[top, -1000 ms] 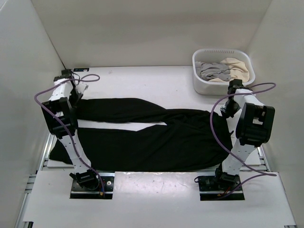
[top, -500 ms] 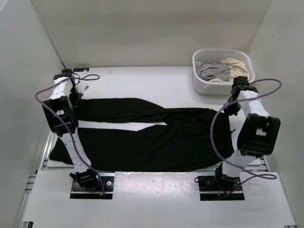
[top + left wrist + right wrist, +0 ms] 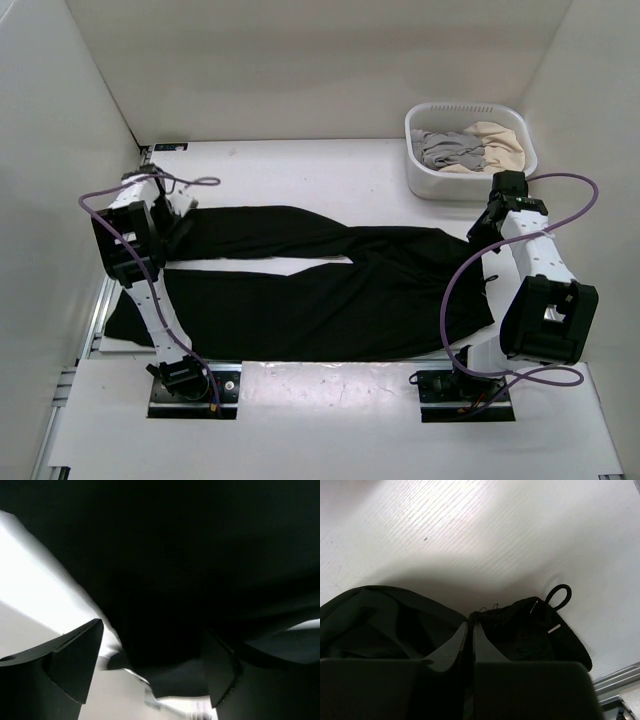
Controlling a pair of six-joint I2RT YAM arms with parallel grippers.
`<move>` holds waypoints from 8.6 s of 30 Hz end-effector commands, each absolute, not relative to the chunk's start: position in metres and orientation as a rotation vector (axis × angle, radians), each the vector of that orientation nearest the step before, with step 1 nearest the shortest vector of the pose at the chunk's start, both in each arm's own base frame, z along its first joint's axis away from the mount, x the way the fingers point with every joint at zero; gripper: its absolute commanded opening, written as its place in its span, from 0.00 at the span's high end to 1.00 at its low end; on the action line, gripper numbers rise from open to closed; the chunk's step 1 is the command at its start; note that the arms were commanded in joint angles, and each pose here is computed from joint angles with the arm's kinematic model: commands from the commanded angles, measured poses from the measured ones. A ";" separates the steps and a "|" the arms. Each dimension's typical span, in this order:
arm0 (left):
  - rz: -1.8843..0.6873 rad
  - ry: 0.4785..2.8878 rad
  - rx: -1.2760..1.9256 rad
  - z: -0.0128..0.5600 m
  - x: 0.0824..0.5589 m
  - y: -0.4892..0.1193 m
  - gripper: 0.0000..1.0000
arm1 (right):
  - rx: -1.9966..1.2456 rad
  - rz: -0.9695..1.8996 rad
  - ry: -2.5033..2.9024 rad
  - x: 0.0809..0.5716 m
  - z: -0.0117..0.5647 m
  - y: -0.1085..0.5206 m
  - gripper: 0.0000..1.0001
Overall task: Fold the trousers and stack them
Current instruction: Flatten the trousers out, then fold the trousers
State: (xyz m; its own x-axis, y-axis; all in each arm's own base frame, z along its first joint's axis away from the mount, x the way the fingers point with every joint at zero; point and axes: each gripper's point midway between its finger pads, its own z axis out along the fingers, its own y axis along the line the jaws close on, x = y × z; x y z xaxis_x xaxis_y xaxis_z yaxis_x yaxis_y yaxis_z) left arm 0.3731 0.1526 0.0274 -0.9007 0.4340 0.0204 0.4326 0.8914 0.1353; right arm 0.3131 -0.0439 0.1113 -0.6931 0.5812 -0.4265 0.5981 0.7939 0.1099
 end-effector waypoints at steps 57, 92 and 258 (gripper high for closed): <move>0.103 2.879 0.755 0.054 0.343 0.130 0.00 | 0.804 0.043 2.430 0.335 0.154 -0.038 1.00; 0.375 2.549 0.480 0.213 0.453 0.169 0.86 | 0.913 0.030 2.190 0.340 0.205 -0.082 1.00; 0.324 2.779 -0.087 0.078 0.345 0.179 0.66 | 1.611 0.164 2.397 0.256 0.000 -0.063 0.01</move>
